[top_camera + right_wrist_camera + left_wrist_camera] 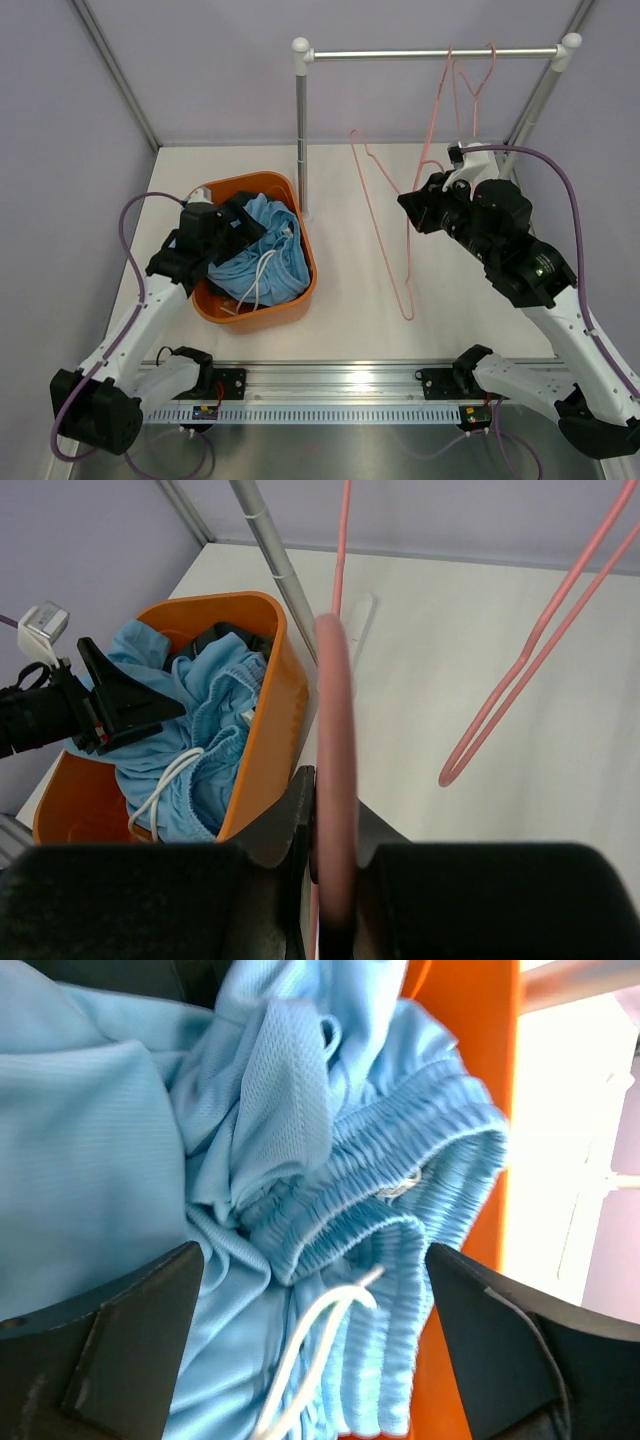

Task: Remove the shorts from the hanger

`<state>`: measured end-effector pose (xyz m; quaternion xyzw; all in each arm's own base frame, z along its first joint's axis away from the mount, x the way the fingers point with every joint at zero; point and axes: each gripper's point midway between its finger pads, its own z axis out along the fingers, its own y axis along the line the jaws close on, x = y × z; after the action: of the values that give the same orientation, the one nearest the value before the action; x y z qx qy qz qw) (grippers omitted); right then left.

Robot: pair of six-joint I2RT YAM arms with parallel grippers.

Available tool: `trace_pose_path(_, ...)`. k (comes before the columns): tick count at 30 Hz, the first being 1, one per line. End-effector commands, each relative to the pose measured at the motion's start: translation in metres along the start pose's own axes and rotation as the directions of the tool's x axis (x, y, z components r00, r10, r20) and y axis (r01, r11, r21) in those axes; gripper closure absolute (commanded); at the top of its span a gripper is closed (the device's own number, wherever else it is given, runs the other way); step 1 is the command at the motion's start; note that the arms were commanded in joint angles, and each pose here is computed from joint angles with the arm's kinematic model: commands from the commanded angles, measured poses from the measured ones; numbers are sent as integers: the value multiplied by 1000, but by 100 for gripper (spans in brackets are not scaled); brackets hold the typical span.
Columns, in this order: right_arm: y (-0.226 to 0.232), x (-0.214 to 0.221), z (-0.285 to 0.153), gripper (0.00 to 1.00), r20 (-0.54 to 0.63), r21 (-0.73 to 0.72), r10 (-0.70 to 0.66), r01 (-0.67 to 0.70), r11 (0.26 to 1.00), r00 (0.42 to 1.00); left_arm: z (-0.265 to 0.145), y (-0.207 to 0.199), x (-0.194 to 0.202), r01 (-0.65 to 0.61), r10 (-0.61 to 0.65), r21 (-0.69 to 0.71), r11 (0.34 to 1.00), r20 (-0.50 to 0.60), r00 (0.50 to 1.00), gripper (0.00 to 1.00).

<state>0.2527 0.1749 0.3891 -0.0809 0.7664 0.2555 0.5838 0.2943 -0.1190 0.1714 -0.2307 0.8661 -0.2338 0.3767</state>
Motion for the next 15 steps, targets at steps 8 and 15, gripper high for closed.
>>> trace_pose_path(8,21,-40,8,100,39,-70,-134,137,988,990,-80,-50,-82,-186,167,50,981,258,951,1)
trace_pose_path(15,4,-62,66,100,-1,89,-197,196,976,980,-114,-73,-112,-256,214,74,964,357,909,1)
